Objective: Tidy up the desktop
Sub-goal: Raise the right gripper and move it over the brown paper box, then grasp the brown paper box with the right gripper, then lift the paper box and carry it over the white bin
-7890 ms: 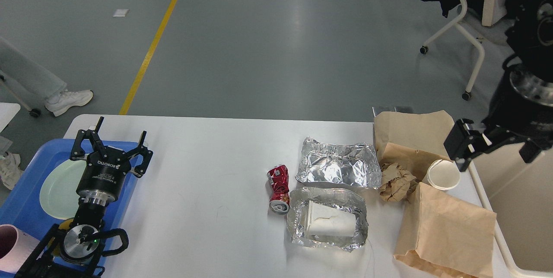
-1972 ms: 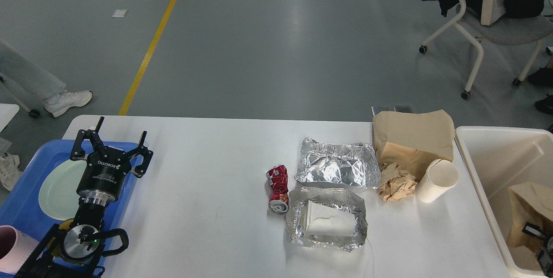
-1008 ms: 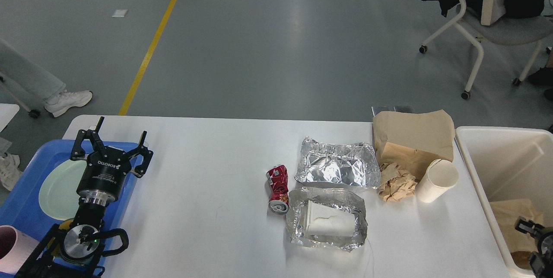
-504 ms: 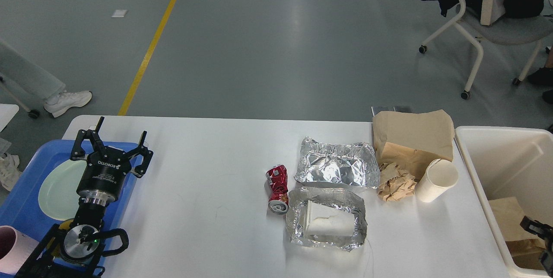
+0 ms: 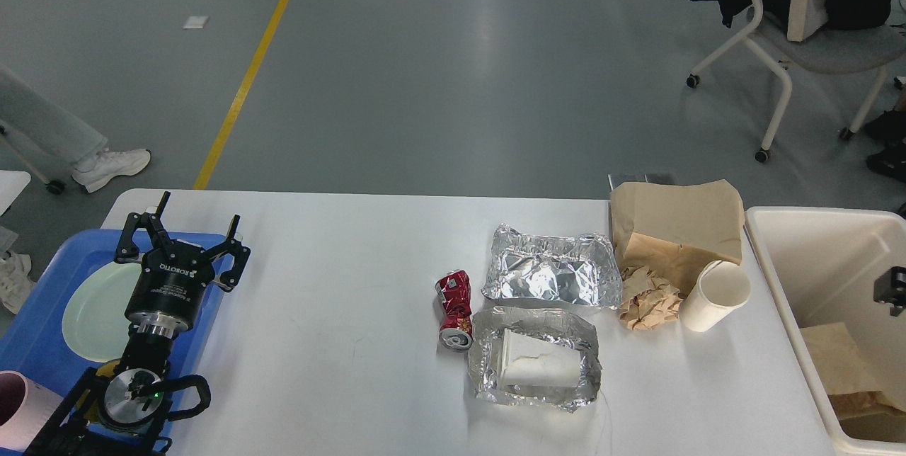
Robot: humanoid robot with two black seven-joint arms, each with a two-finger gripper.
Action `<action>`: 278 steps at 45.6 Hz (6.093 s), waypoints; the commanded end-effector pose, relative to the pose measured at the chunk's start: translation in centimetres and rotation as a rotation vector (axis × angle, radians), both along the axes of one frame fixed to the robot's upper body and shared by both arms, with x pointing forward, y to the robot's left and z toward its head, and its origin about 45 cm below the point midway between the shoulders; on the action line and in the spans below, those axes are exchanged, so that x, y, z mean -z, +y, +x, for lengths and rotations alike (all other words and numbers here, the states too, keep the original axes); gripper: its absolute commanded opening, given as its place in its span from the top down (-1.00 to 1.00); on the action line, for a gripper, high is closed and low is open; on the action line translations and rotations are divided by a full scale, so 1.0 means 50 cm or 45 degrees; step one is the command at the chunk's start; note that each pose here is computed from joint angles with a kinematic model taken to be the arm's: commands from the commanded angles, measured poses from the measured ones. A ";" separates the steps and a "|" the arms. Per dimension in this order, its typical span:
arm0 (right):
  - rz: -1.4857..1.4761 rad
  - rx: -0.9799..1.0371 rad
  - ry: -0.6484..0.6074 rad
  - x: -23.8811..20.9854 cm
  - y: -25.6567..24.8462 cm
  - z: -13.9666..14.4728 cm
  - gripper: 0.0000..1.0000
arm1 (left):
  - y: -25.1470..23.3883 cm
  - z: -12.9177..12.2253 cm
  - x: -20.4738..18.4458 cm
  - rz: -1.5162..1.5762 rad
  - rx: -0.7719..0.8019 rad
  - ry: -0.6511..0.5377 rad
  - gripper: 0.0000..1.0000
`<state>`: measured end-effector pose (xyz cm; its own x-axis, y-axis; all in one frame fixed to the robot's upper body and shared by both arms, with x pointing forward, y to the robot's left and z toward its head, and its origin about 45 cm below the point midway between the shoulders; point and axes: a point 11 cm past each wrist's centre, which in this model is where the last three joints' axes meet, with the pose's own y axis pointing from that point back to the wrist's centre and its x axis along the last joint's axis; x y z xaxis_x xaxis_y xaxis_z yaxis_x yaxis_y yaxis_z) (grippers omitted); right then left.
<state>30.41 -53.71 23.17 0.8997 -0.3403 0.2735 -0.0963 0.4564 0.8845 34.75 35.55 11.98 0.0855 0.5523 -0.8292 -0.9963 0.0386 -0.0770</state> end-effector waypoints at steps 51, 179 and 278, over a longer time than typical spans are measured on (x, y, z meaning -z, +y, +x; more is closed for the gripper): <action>0.307 -0.589 -0.013 -0.365 0.543 0.051 -1.00 | 0.000 0.001 -0.001 0.000 0.001 -0.002 -0.93; 0.704 0.641 -0.859 0.328 0.400 0.219 1.00 | 0.000 -0.001 0.001 0.000 -0.002 0.001 -0.93; 0.408 0.176 -0.203 -0.226 0.070 -0.071 1.00 | 0.000 -0.001 0.001 0.000 -0.002 0.001 -0.93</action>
